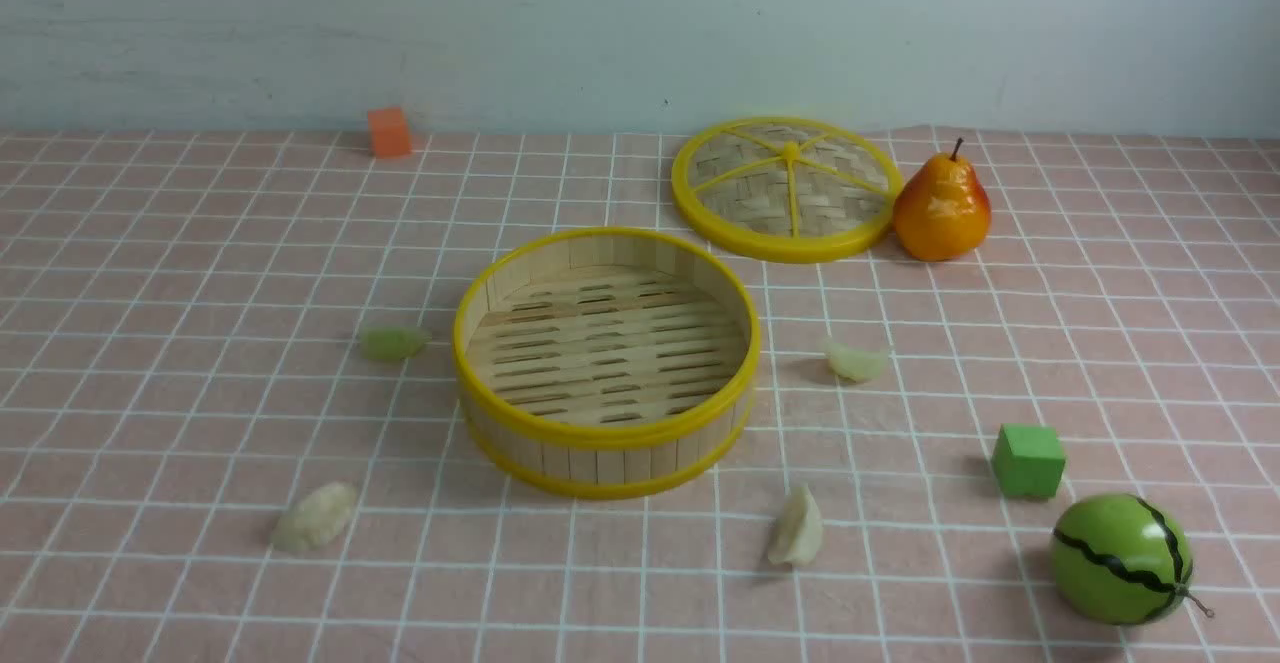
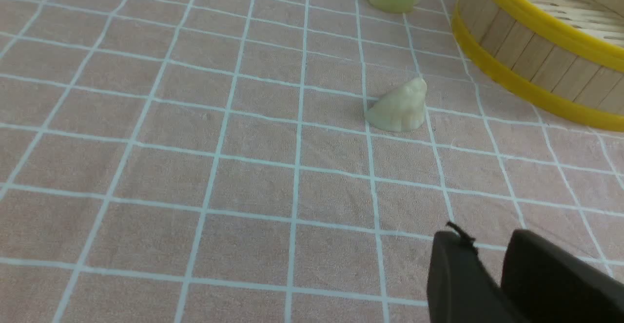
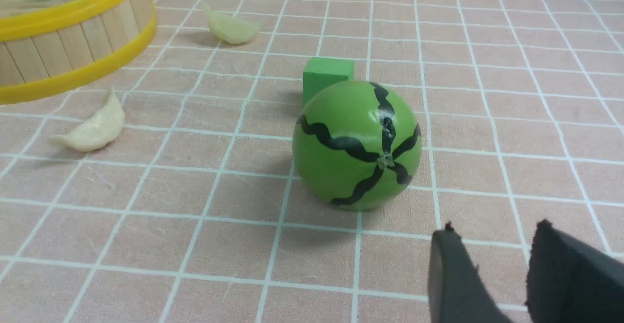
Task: Put the dumplings into the steamer on the table with the pink tablecloth.
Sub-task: 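Reach for and grasp a dumpling on the table with the left gripper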
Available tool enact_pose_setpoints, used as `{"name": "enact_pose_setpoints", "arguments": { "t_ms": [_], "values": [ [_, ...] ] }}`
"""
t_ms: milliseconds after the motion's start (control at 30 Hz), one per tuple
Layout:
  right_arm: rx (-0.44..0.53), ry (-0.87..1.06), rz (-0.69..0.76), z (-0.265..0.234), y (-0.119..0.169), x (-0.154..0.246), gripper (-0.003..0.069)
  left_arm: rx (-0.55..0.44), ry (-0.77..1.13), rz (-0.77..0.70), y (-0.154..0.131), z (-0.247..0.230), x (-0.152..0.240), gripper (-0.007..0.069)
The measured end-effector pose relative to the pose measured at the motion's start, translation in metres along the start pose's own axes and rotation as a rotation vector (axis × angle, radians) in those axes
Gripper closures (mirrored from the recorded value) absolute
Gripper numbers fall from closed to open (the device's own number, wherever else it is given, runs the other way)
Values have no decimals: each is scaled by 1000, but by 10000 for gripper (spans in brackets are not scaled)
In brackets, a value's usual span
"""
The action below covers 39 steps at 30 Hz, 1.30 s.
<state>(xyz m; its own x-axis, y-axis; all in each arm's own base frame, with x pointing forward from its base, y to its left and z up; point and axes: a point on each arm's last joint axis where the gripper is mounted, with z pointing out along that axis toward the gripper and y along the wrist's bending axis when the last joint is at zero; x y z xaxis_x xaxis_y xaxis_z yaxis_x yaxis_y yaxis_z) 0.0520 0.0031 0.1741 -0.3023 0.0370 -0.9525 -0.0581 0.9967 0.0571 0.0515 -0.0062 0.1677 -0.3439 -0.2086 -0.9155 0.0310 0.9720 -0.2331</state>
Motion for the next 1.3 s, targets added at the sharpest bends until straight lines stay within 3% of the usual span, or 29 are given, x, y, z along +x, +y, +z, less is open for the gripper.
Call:
{"name": "enact_pose_setpoints", "arguments": {
  "t_ms": [967,1167,1300],
  "values": [
    [2,0,-4,0,0,0,420,6,-32,3,-1,0,-3,457],
    [-2,-98,-35,1,0,-6,420,48,-208,3,-4,-2,-19,449],
    [-27,-330,-78,-4,3,-27,420,101,-434,2,-9,-9,-38,447]
  ]
}}
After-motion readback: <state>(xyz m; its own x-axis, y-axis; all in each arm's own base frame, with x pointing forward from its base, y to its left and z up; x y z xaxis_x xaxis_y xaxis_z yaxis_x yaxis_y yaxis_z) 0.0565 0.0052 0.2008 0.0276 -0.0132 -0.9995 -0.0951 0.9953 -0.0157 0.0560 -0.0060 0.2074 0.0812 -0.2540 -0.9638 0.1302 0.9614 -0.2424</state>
